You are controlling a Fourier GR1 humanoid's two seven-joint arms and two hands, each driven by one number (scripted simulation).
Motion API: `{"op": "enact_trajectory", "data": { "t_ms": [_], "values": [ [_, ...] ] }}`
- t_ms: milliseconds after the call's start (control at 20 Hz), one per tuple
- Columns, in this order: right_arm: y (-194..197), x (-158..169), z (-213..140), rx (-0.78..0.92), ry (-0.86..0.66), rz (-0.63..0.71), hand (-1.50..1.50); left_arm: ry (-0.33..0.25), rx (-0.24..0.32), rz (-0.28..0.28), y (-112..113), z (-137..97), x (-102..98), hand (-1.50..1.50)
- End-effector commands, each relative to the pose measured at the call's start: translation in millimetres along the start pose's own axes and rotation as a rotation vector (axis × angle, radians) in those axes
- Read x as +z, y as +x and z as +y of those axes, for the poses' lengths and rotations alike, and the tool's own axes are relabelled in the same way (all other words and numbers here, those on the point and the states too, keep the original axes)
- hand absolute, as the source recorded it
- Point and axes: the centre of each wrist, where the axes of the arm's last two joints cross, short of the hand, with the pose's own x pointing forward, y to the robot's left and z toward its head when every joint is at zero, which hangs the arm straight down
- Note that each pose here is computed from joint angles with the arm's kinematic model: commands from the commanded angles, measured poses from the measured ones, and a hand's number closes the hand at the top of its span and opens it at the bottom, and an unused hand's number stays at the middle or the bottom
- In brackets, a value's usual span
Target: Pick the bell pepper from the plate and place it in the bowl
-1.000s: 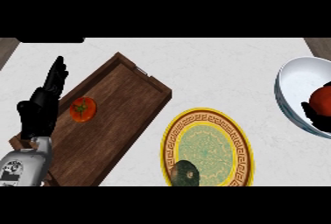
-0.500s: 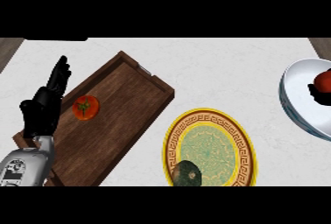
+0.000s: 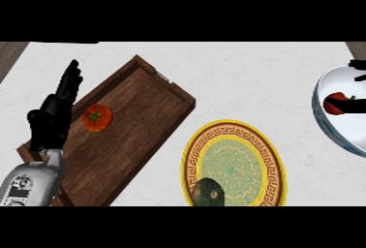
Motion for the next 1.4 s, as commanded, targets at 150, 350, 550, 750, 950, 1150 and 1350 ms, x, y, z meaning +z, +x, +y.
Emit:
{"op": "enact_trajectory", "data": {
  "t_ms": [150, 350, 550, 750, 950, 1150, 1350],
  "values": [
    [-8, -8, -1, -0.209, -0.023, -0.084, -1.5, -0.007, -0.007, 0.008, 6, 10, -2, 0.0],
    [-11, -14, -30, -0.265, -0.087, -0.075, -1.5, 0.006, -0.002, -0.003, -7, 2, -4, 0.0],
    [-32, 0, -82, -0.349, -0.036, -0.041, -1.5, 0.008, -0.002, 0.006, -9, -2, 1, 0.0],
    [-59, 26, -109, -0.407, -0.054, -0.053, -1.5, 0.027, -0.004, -0.009, 0, 9, -13, 0.0],
    [-79, 51, -129, -0.515, -0.025, -0.084, -1.5, 0.007, -0.004, 0.014, -14, 13, 6, 0.0],
    [-99, 84, -162, -0.524, 0.028, -0.078, -1.5, 0.045, 0.0, 0.011, -3, 7, -1, 0.0],
    [-106, 95, -156, -0.558, 0.06, -0.131, -1.5, 0.036, 0.012, 0.018, -5, 6, 2, 0.0]
  ]
}}
